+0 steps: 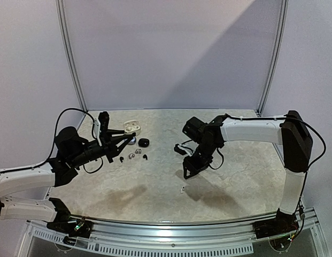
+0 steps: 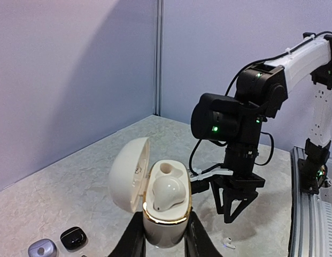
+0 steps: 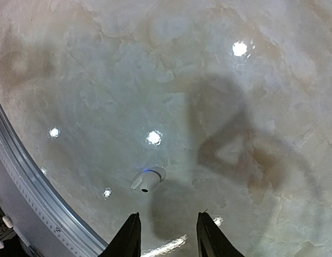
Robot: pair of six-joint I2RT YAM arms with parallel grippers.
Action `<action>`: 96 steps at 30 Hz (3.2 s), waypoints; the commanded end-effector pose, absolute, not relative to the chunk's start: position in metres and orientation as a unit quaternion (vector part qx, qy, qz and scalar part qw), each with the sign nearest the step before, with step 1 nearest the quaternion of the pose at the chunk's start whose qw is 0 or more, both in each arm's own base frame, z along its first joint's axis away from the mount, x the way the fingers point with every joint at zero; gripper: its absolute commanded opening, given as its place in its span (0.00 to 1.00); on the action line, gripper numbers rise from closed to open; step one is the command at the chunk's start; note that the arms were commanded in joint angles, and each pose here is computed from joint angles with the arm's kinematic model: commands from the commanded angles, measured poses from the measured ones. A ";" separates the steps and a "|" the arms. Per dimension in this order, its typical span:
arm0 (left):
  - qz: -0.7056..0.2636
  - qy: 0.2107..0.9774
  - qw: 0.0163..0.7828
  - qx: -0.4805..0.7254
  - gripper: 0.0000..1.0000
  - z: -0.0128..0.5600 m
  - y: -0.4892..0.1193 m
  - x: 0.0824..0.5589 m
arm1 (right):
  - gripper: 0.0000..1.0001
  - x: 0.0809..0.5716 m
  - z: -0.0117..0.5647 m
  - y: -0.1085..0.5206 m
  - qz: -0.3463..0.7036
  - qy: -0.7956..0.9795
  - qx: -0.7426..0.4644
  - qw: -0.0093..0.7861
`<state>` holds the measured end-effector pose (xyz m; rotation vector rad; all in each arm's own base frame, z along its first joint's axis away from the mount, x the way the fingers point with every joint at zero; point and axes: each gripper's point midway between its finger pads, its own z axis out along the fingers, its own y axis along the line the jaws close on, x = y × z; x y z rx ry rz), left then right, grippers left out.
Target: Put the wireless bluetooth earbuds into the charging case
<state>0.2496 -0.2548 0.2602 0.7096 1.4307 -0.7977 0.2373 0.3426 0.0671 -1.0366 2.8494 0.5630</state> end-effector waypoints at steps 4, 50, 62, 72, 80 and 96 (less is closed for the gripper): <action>-0.348 0.621 0.631 0.308 0.00 0.258 -0.248 0.245 | 0.36 0.231 0.051 0.342 0.216 0.934 -0.283 -0.006; -0.343 0.622 0.630 0.314 0.00 0.258 -0.251 0.248 | 0.23 0.209 0.014 0.363 0.255 0.907 -0.330 -0.058; -0.341 0.623 0.629 0.315 0.00 0.257 -0.251 0.248 | 0.23 0.201 0.017 0.381 0.263 0.889 -0.370 -0.061; -0.342 0.626 0.626 0.317 0.00 0.251 -0.250 0.246 | 0.30 0.191 0.021 0.389 0.257 0.874 -0.410 -0.056; -0.344 0.625 0.623 0.320 0.00 0.249 -0.250 0.243 | 0.43 0.199 0.019 0.393 0.229 0.876 -0.424 -0.023; -0.343 0.625 0.624 0.320 0.00 0.246 -0.247 0.239 | 0.37 0.197 0.010 0.400 0.152 0.872 -0.465 0.004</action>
